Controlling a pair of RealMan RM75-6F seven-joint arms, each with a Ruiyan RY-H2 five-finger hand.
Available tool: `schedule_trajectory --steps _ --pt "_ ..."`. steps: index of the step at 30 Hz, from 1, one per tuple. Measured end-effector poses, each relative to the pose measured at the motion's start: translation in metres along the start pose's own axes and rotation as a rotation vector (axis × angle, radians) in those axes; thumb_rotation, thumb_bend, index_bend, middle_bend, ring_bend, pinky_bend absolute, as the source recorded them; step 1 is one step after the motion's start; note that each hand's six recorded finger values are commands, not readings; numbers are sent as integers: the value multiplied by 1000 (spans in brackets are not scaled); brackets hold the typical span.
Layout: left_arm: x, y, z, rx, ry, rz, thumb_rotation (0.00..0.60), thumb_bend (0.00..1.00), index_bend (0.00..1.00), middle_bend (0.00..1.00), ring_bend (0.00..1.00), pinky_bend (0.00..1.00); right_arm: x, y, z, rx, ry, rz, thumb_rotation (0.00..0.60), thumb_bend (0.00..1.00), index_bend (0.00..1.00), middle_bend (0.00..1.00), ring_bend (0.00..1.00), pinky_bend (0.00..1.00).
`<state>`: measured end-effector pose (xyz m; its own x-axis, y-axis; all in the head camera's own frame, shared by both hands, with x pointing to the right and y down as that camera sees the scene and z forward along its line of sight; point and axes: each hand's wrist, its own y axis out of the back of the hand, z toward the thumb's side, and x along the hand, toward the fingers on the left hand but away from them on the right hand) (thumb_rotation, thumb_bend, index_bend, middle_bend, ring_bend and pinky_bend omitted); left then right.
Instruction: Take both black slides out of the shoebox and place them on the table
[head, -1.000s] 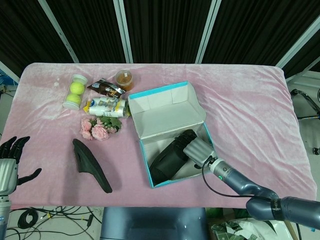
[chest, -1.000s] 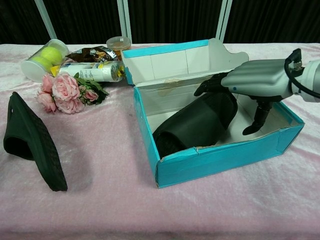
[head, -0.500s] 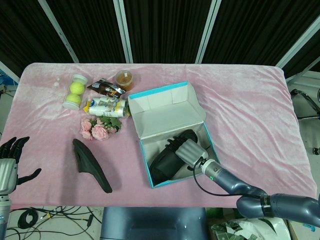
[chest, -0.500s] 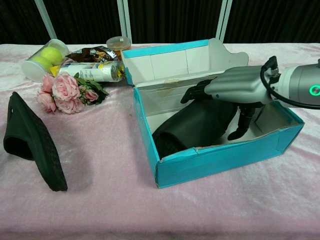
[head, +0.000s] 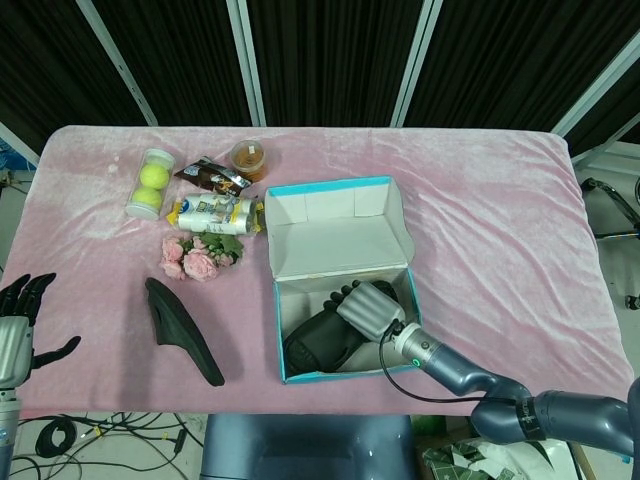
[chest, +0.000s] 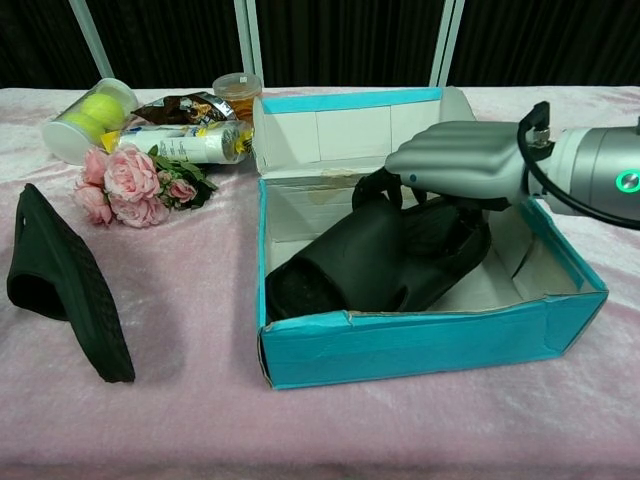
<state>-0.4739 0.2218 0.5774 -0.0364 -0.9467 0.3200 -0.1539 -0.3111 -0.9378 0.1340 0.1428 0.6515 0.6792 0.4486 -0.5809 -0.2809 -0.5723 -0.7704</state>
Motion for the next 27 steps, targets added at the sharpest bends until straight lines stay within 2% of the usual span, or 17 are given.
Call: schedule_trajectory --steps 18,27 --pt "2 1 5 10 -5 -7 600 0 124 140 64 137 20 26 -11 -81 17 -158 600 523 629 411 335 352" --pt "2 4 8 11 -10 1 600 0 124 140 64 137 32 35 -19 -94 6 -203 600 523 634 416 335 349"
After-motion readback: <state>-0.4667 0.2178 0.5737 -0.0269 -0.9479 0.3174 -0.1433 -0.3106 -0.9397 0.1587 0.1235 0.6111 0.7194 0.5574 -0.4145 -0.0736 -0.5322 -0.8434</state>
